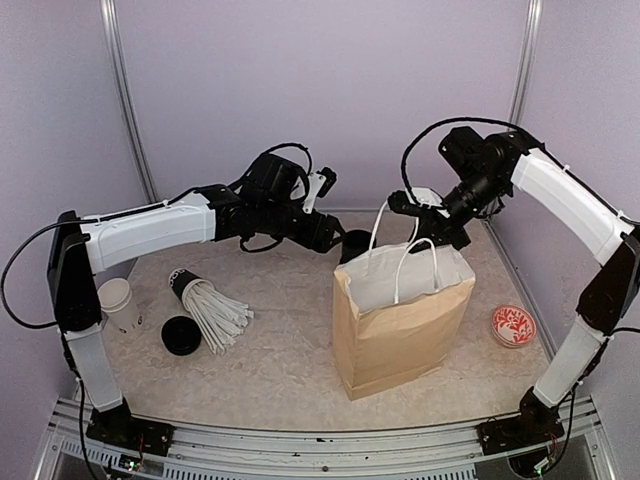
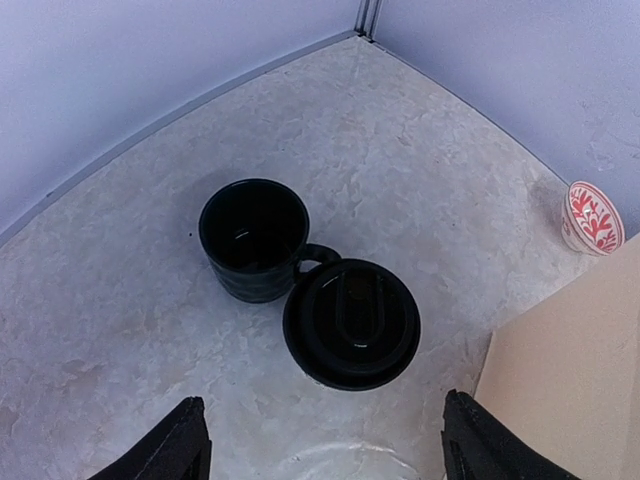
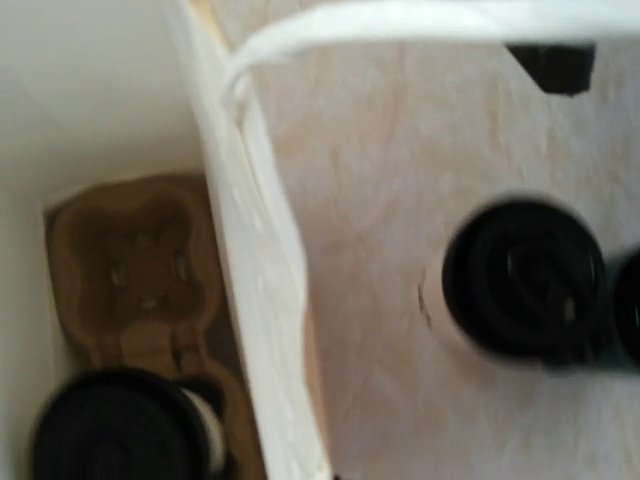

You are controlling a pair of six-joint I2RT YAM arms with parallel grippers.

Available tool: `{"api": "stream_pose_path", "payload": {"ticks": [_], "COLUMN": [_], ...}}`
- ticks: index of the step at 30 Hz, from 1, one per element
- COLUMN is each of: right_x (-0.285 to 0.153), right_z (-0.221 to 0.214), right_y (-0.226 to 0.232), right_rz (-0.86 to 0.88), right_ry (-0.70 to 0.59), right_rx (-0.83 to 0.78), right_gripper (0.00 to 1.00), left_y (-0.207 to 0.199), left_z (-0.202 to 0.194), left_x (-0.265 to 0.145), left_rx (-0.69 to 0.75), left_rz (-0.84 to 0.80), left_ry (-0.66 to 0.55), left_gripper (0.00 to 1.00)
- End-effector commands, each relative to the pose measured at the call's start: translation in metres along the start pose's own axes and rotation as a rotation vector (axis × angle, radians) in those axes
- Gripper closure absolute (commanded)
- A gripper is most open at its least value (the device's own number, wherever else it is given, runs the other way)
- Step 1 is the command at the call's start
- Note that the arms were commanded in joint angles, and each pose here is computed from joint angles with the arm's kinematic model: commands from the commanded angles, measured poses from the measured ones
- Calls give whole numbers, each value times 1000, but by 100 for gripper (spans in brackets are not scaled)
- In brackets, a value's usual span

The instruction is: Pack the takeout coffee

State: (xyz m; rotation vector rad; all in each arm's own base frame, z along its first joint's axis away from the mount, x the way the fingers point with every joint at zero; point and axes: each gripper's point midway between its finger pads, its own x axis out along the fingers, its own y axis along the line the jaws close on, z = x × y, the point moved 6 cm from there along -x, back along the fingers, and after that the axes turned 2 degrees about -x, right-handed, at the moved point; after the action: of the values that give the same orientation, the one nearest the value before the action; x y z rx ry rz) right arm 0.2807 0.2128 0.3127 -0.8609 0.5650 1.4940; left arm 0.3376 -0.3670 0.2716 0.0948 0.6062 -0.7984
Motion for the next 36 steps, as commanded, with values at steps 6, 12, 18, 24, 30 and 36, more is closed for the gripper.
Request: {"api": "stream_pose_path", "payload": {"ticks": [6,12,18,24,30,36], "right_x": [-47,-56,-55,-53,-49,-47], "right_z": [-55,-72,-72,-74,-77,-78], "right_y": [7,7,5,4,5,6], "right_rz": [-122,-153,-152,-144,-130,-123], "right_ry": [135,166,159,161,165,169], "right_rx": [88,131,148,159,171,174], "right_gripper": [100,100,100,100,100,100], "left_y": [-17,-18,-19,-26,-28,-25], "left_z": [3,-9,-17,-22,-28,-32], "left_x": [47,74,89,99,114,123], "left_rx": [57,61,71,117,142,147], "left_rz": [-11,-17,-7,-7,26,47], "left_ry": [56,99,140,165,189,208], "left_gripper": [16,14,13,13,13,13]}}
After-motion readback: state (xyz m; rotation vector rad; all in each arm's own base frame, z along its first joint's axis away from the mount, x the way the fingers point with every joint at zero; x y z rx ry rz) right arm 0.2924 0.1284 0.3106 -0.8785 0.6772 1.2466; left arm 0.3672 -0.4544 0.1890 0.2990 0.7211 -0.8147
